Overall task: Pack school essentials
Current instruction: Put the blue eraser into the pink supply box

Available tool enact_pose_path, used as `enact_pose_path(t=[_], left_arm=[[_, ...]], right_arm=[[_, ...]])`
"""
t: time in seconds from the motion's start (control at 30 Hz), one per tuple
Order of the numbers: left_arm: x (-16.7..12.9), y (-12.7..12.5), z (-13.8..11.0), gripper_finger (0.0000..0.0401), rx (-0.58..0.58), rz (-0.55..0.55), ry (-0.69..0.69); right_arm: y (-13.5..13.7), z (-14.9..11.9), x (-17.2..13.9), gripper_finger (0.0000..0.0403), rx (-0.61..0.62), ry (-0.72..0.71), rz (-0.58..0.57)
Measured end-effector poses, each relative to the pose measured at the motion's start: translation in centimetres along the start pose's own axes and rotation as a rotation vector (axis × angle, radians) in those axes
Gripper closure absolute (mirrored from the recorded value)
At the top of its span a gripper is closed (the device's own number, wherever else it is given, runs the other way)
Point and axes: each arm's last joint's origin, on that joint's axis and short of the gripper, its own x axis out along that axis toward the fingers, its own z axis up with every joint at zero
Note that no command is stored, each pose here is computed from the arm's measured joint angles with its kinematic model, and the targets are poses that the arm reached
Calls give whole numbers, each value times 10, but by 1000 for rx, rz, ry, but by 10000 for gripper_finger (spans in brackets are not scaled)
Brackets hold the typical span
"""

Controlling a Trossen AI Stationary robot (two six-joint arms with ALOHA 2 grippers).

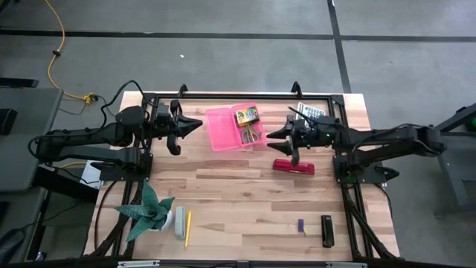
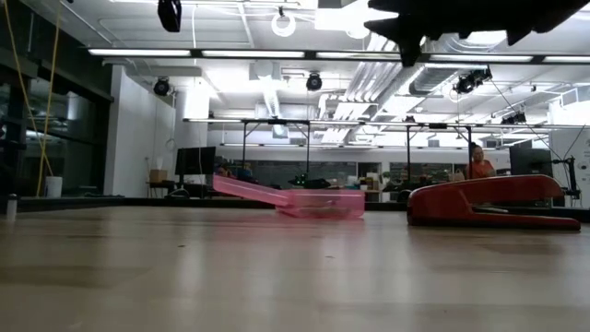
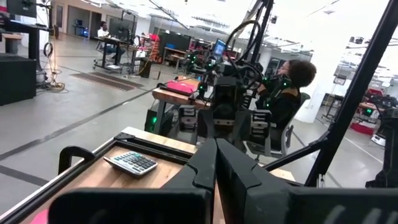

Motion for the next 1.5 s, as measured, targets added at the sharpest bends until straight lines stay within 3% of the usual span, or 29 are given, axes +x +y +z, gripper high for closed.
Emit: enact_pose_path(t=[0.13, 0.63, 0.8, 1.07, 1.27, 1.37, 1.5], left_arm=[[0, -1, 0, 401, 7, -16, 4], [0, -1, 0, 401, 0, -17, 4], [0, -1, 0, 401, -2, -16, 4], [0, 0, 0, 401, -2, -12, 3], [0, 0, -1, 401, -21, -9, 17], [0, 0, -3, 401, -24, -5, 32], [0, 1, -4, 401, -21, -3, 44]], right_arm=[[6, 6, -6, 254, -42, -45, 1], [6, 8, -7, 254, -23, -60, -12], [8, 11, -6, 254, 240, -45, -7], [50, -10, -15, 254, 590, 524, -42], [91, -39, -36, 254, 1019, 822, -173], [111, -55, -47, 254, 1141, 886, -245], [136, -68, -55, 254, 1253, 844, -351]])
